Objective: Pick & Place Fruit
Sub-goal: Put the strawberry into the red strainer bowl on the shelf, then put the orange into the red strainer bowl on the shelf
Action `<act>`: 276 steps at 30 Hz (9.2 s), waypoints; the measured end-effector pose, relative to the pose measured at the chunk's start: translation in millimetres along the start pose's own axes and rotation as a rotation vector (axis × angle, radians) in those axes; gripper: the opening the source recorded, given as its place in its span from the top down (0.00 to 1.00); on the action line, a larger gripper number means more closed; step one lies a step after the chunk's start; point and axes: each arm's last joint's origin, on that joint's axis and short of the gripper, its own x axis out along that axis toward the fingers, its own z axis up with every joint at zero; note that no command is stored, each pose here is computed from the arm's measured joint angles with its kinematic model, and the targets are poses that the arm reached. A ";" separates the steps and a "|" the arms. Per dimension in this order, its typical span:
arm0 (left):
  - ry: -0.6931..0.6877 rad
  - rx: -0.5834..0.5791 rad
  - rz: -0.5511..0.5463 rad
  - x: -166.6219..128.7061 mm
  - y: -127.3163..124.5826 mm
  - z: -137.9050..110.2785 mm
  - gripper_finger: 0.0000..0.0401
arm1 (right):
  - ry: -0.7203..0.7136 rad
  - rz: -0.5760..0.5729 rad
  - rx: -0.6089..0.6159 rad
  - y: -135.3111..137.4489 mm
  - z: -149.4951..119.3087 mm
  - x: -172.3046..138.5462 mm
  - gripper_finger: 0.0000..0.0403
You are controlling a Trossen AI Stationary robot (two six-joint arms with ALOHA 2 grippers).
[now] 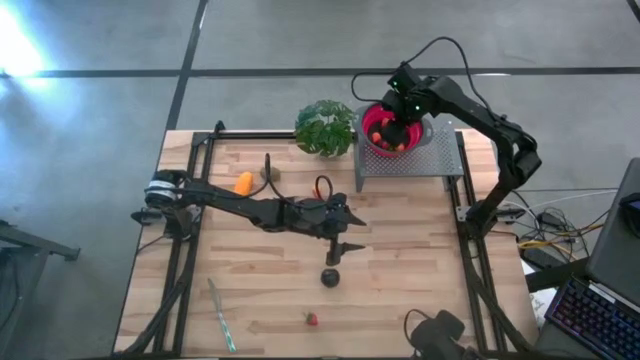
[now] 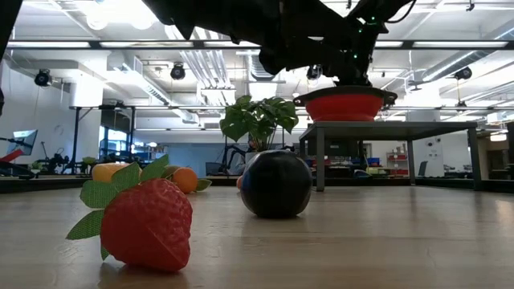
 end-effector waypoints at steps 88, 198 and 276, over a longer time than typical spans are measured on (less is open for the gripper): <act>0.859 -0.458 0.671 -102.8 85.8 -64.2 0.25 | -0.355 0.136 -0.271 97.0 -74.2 -158.8 0.53; -0.635 -0.265 -0.157 -78.7 30.2 -1.2 0.61 | -0.872 0.387 -0.668 230.0 -100.0 -62.0 0.55; -0.512 -0.203 -0.071 -67.7 33.1 0.6 0.22 | -0.167 -0.258 -0.120 54.6 -19.1 -117.5 0.98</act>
